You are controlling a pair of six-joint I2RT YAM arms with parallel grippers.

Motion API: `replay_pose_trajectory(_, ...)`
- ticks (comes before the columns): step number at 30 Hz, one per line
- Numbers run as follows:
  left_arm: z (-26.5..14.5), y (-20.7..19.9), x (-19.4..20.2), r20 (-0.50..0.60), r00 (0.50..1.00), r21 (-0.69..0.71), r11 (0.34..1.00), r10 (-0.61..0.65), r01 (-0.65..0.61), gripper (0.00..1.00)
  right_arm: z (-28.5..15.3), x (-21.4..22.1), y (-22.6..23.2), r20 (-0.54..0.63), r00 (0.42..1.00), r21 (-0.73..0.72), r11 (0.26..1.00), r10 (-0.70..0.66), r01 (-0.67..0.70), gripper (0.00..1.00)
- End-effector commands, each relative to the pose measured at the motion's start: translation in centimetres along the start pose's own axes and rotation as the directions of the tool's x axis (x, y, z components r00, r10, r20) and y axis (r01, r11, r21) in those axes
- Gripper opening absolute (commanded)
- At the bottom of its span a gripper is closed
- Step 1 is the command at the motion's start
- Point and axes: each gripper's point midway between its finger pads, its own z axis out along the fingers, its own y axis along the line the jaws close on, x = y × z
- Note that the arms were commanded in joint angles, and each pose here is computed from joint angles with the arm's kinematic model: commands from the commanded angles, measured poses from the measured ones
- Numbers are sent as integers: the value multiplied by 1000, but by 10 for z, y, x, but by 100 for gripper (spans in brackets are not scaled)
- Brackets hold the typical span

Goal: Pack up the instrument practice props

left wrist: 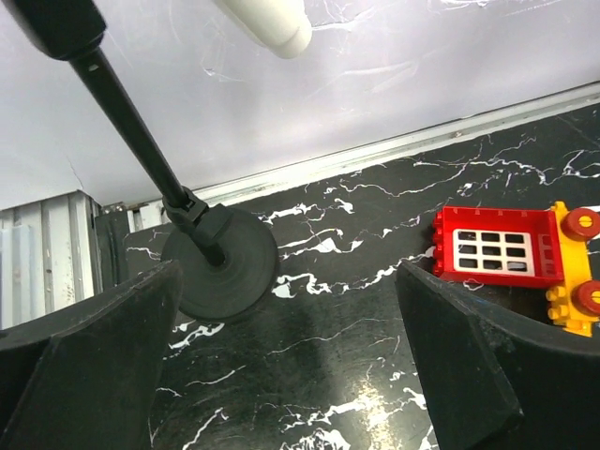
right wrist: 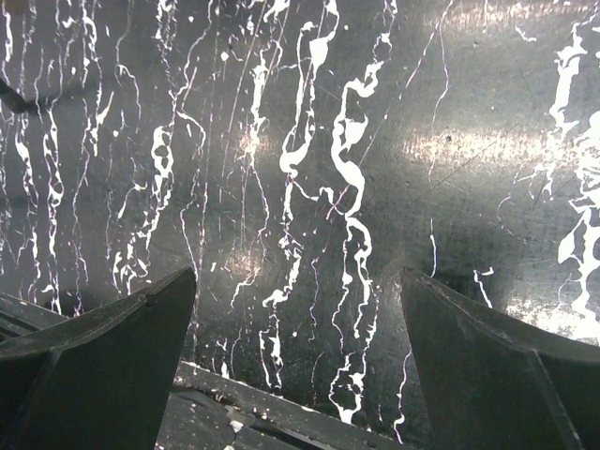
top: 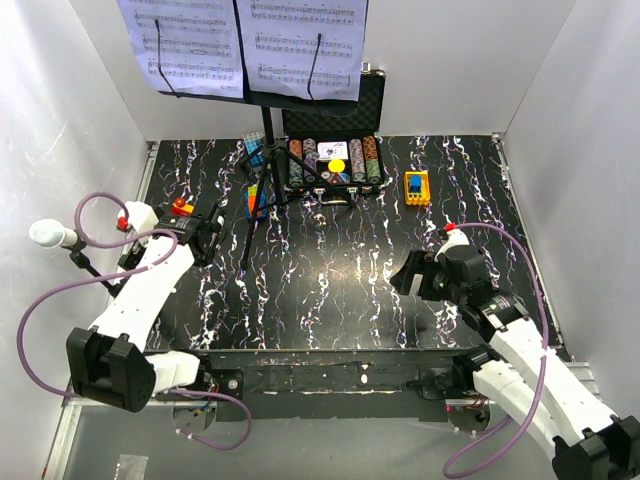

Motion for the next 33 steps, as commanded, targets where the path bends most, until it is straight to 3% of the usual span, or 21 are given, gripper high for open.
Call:
replay_pose_trajectory(1, -1, 39, -21, 43, 945, -92, 943, 324, -320, 98, -3, -17, 16, 25, 1000, -44, 999, -1, 2, 98)
replay_pose_trajectory(4, -4, 43, -28, 35, 957, -79, 956, 287, -283, 98, -1, -15, 15, 14, 1000, -39, 999, -1, 1, 98)
replay_pose_trajectory(9, -10, 52, -27, -9, 995, -9, 995, 99, -99, 98, -3, -16, 12, 36, 999, -26, 1000, 5, -4, 98)
replay_pose_trajectory(13, -17, 52, -20, -84, 996, 100, 994, -31, 40, 98, -8, -20, 13, 57, 998, -30, 1000, 6, -5, 98)
replay_pose_trajectory(16, -23, 36, -17, -91, 995, 258, 966, 37, -12, 98, -10, -21, 14, 52, 999, -29, 1000, 2, -1, 98)
replay_pose_trajectory(18, -28, 30, -18, -103, 994, 326, 945, 19, 15, 98, -10, -21, 13, 53, 999, -27, 1000, -4, 5, 98)
replay_pose_trajectory(21, -22, 45, -16, -87, 996, 255, 967, 29, -5, 95, -9, -20, 14, 46, 999, -28, 1000, -2, 4, 98)
replay_pose_trajectory(24, -14, 64, -25, -28, 998, 110, 992, 64, -60, 86, -7, -18, 15, 34, 999, -35, 999, -1, 2, 98)
replay_pose_trajectory(26, -11, 74, -31, 10, 997, 14, 997, 79, -80, 85, -7, -20, 16, 37, 999, -39, 999, 2, -1, 98)
replay_pose_trajectory(27, -10, 79, -36, 26, 995, -24, 996, 91, -91, 86, -6, -20, 17, 35, 999, -42, 999, 5, -4, 98)
replay_pose_trajectory(29, -7, 70, -39, 45, 989, -52, 989, 144, -142, 97, -6, -20, 18, 30, 1000, -44, 999, 7, -6, 98)
replay_pose_trajectory(33, -3, 66, -37, 55, 988, -80, 987, 141, -137, 98, -7, -22, 19, 32, 999, -44, 999, 8, -7, 98)
